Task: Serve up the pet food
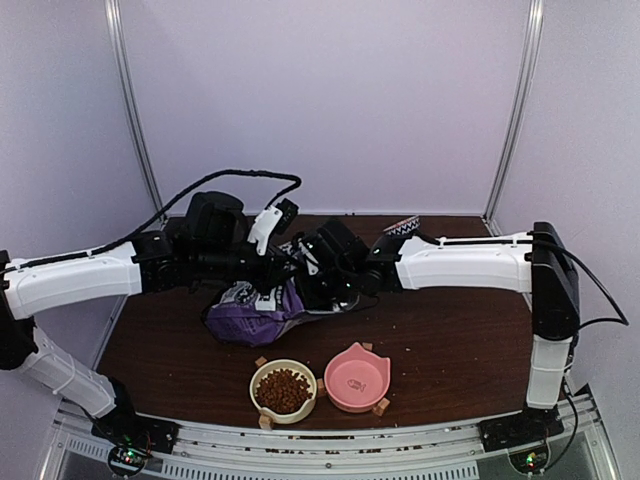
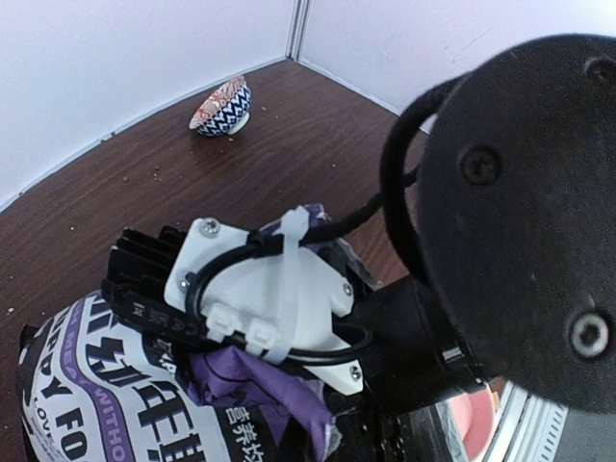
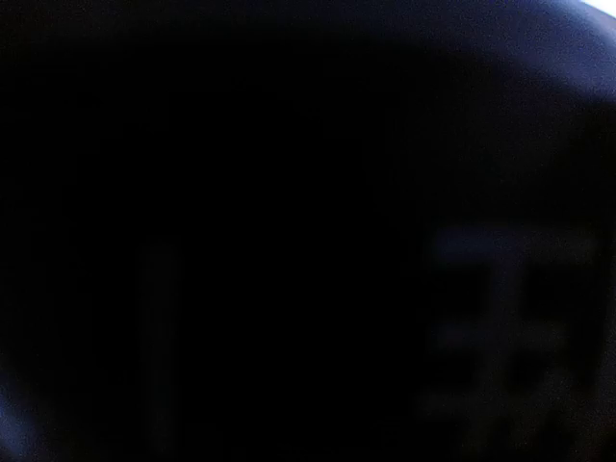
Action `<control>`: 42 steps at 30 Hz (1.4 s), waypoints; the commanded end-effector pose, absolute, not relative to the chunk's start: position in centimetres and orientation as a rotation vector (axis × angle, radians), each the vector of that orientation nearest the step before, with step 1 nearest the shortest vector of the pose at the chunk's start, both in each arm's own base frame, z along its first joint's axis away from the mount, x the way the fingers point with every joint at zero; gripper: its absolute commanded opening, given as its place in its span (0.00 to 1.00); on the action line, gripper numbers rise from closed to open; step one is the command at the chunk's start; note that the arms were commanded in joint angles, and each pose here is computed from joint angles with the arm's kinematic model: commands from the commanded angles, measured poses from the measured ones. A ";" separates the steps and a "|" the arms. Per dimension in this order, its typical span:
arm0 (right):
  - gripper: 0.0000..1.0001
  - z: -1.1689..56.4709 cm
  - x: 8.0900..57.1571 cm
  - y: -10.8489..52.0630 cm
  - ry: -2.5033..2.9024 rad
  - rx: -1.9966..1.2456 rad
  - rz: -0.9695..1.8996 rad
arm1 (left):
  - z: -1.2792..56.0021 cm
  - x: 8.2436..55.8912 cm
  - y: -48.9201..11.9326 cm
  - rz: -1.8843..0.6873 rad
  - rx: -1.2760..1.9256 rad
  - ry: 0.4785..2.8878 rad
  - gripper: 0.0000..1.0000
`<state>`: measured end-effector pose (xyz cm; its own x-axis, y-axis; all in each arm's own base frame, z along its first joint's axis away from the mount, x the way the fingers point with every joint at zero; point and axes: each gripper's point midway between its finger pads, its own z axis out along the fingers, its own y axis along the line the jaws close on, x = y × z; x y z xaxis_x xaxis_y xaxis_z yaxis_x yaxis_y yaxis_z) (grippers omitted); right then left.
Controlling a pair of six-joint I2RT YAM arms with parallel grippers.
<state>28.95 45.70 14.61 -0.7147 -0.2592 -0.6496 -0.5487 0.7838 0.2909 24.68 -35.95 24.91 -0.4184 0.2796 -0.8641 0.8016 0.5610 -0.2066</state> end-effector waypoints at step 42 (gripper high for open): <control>0.14 30.8 19.3 36.1 2.101 -0.374 1.968 | 30.8 22.3 -32.8 -0.802 0.826 1.725 0.00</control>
<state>19.52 36.98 27.44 -0.9383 -0.0714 -0.3384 -0.3458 0.2024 0.9162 22.09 -33.18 27.53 -0.3381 0.2316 -0.9122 0.8220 0.5447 -0.1664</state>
